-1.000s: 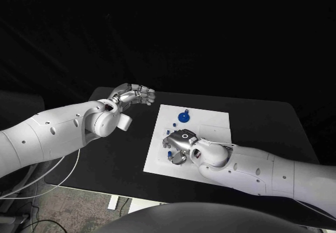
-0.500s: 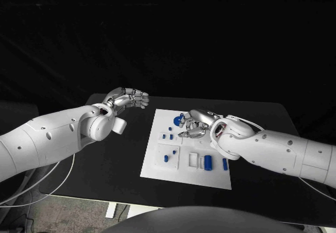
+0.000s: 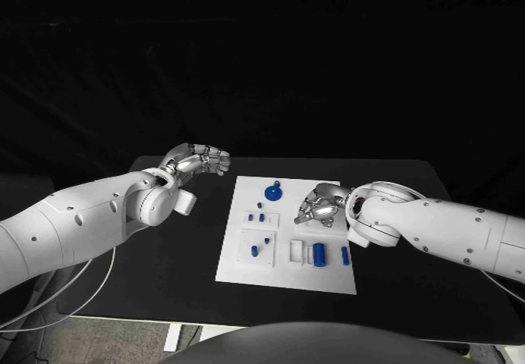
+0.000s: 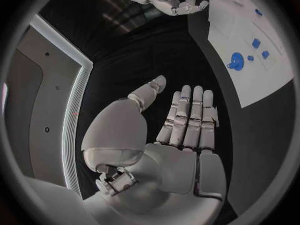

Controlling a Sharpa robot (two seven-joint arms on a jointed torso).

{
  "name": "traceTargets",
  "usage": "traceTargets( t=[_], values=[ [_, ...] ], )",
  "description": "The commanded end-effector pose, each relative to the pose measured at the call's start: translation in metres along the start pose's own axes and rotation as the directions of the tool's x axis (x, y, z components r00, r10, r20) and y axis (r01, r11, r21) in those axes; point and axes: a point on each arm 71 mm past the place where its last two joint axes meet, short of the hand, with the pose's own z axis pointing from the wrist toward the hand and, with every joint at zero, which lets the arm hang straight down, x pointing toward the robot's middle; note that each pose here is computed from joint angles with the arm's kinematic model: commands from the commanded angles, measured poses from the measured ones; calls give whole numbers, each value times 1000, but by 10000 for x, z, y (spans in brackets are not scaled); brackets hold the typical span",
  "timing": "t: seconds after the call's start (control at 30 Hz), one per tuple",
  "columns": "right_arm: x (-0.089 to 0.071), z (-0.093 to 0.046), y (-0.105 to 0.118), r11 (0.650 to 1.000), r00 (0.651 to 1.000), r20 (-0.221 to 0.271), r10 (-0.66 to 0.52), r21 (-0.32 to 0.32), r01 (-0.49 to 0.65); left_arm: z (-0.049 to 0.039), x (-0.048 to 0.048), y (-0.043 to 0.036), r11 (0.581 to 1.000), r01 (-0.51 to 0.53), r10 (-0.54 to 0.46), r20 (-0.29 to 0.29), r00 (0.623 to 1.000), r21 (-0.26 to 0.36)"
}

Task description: Assemble the parts on the task board

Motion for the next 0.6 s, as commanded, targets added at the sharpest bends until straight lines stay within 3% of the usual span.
traceTargets(
  t=[0.03, 0.13, 0.2, 0.27, 0.3, 0.33, 0.47, 0.6],
  values=[
    [54, -34, -112, 991, 997, -76, 7, 133, 3, -2, 28, 6, 1000, 9, -8, -17, 1000, 12],
    [20, -36, -206, 985, 998, -63, -15, 173, 25, -3, 31, 17, 1000, 9, -9, -16, 1000, 11],
    [69, -48, -257, 981, 995, -104, -11, 194, 31, -8, 30, 28, 1000, 11, -11, -15, 1000, 10],
    [79, -65, -290, 977, 995, -93, -25, 208, 44, -12, 31, 31, 1000, 13, -13, -16, 1000, 9],
    [40, -77, -307, 976, 997, -55, -53, 209, 64, -13, 40, 35, 1000, 16, -15, -18, 1000, 8],
    [38, -74, -307, 974, 996, -53, -69, 211, 79, -22, 44, 52, 1000, 18, -18, -21, 1000, 5],
    [34, -46, -401, 961, 995, -77, -68, 262, 86, -11, 63, 55, 1000, 19, -19, -22, 1000, 5],
    [135, -20, -514, 951, 992, -108, -62, 295, 92, -11, 74, 66, 1000, 21, -21, -24, 999, 4]
  ],
)
